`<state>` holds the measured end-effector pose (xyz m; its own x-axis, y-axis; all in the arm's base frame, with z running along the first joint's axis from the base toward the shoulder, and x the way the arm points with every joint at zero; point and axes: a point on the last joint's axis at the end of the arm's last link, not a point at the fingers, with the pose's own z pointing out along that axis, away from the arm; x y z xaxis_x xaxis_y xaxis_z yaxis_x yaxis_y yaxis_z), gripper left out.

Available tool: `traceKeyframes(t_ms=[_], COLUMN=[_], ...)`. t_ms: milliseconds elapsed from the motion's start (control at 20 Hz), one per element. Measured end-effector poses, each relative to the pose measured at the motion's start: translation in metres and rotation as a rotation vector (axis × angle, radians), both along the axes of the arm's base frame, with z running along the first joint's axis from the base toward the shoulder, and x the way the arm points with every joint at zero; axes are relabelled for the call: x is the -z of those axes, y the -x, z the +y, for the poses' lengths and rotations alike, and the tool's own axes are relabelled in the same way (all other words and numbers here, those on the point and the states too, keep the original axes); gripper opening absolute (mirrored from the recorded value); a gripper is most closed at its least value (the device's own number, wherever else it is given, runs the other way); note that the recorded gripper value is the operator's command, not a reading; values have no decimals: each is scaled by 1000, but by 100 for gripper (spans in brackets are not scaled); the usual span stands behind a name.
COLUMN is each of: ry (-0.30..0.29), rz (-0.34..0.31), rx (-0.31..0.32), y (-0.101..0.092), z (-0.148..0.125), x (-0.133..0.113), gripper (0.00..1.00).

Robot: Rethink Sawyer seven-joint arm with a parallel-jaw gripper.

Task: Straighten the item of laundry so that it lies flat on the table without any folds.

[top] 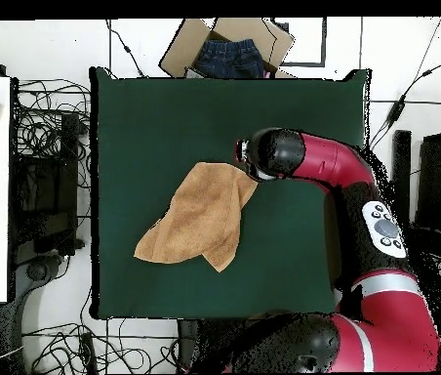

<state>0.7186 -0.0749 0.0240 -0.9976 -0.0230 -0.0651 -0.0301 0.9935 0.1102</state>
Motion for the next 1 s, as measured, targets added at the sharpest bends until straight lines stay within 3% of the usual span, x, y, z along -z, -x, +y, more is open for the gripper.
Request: traceKeyframes(t_ms=[300,1000], ry=[-13,-57], rz=[14,117], rx=[13,-21], y=[13,70], z=[-5,23], x=[10,25], gripper=[100,100])
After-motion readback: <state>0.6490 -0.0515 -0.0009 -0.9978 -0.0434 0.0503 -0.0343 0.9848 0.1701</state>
